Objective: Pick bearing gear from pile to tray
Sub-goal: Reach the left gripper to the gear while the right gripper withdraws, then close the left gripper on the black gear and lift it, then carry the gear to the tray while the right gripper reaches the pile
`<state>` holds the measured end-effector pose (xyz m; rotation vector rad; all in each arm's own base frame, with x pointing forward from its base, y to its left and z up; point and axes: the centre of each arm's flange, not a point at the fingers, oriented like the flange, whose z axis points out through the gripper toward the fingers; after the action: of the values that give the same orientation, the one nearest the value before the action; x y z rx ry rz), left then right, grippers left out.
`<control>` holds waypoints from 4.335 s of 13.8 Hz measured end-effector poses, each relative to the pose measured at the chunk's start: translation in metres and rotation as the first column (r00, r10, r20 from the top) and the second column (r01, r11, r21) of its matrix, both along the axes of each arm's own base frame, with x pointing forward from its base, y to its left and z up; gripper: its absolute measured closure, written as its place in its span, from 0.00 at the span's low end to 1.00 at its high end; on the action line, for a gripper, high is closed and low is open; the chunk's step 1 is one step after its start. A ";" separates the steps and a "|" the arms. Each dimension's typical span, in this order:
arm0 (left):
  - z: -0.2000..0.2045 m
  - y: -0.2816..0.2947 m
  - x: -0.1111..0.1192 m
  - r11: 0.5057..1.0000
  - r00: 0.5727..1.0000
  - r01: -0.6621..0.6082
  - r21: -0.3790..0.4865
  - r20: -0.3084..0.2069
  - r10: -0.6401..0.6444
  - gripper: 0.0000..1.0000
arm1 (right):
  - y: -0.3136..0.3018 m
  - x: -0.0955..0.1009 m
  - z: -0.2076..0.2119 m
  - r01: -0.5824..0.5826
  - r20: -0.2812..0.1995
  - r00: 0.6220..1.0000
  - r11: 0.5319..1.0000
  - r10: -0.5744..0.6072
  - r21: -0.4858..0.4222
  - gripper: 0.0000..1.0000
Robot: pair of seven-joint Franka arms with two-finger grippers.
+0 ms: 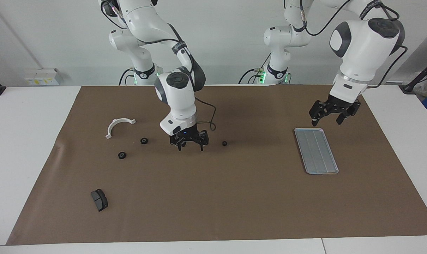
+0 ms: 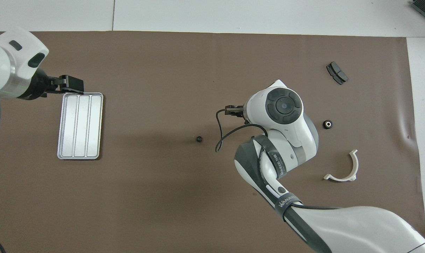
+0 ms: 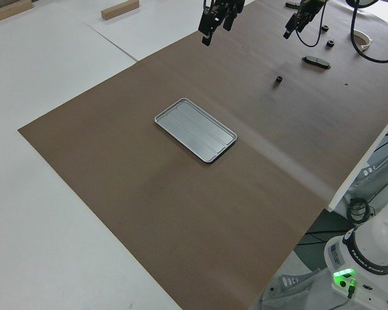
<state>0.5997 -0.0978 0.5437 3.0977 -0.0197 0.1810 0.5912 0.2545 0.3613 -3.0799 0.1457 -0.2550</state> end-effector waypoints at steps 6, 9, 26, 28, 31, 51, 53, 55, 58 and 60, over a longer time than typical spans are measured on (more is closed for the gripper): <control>-0.090 -0.121 -0.004 0.998 0.999 -0.033 -0.047 -0.016 0.032 0.00 | -0.115 0.010 -0.010 -0.073 -0.037 0.997 0.996 0.071 -0.053 0.00; -0.144 -0.193 -0.024 0.997 0.997 -0.062 -0.051 -0.055 0.060 0.00 | -0.152 0.007 -0.021 -0.124 -0.066 0.991 0.990 0.120 -0.069 0.00; -0.246 -0.305 -0.107 0.999 0.994 -0.052 -0.004 -0.098 0.051 0.02 | -0.183 -0.062 -0.076 -0.191 -0.202 0.964 0.979 0.174 -0.072 0.20; -0.245 -0.305 -0.106 0.999 0.995 -0.052 -0.012 -0.090 0.051 0.07 | -0.183 -0.065 -0.078 -0.193 -0.208 0.963 0.979 0.174 -0.072 0.25; -0.244 -0.306 -0.104 0.998 0.996 -0.053 -0.031 -0.070 0.051 0.20 | -0.183 -0.069 -0.079 -0.194 -0.212 0.961 0.978 0.175 -0.072 0.30; -0.247 -0.302 -0.108 0.998 0.997 -0.049 -0.032 -0.059 0.047 0.75 | -0.106 -0.034 -0.023 -0.204 -0.053 0.978 0.979 0.203 -0.015 0.66; -0.247 -0.302 -0.107 0.998 0.997 -0.050 -0.032 -0.059 0.048 0.75 | -0.085 -0.037 -0.024 -0.190 -0.053 0.980 0.982 0.189 -0.007 0.66; -0.244 -0.291 -0.096 0.997 0.996 -0.074 -0.028 -0.055 0.072 0.75 | -0.057 -0.040 -0.024 -0.172 -0.051 0.984 0.985 0.171 0.002 0.66; -0.226 -0.215 -0.034 0.991 0.988 -0.134 0.002 -0.070 0.134 0.75 | -0.037 -0.039 -0.022 -0.169 -0.042 0.985 0.986 0.169 0.010 0.66; -0.214 -0.133 0.012 0.988 0.985 -0.153 0.015 -0.073 0.153 0.75 | -0.024 -0.041 -0.023 -0.140 -0.045 0.989 0.990 0.141 0.017 0.66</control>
<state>0.6114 -0.2309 0.3300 3.1122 0.2210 0.0713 0.5501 0.2300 0.3381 -3.0649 -0.0673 -0.1759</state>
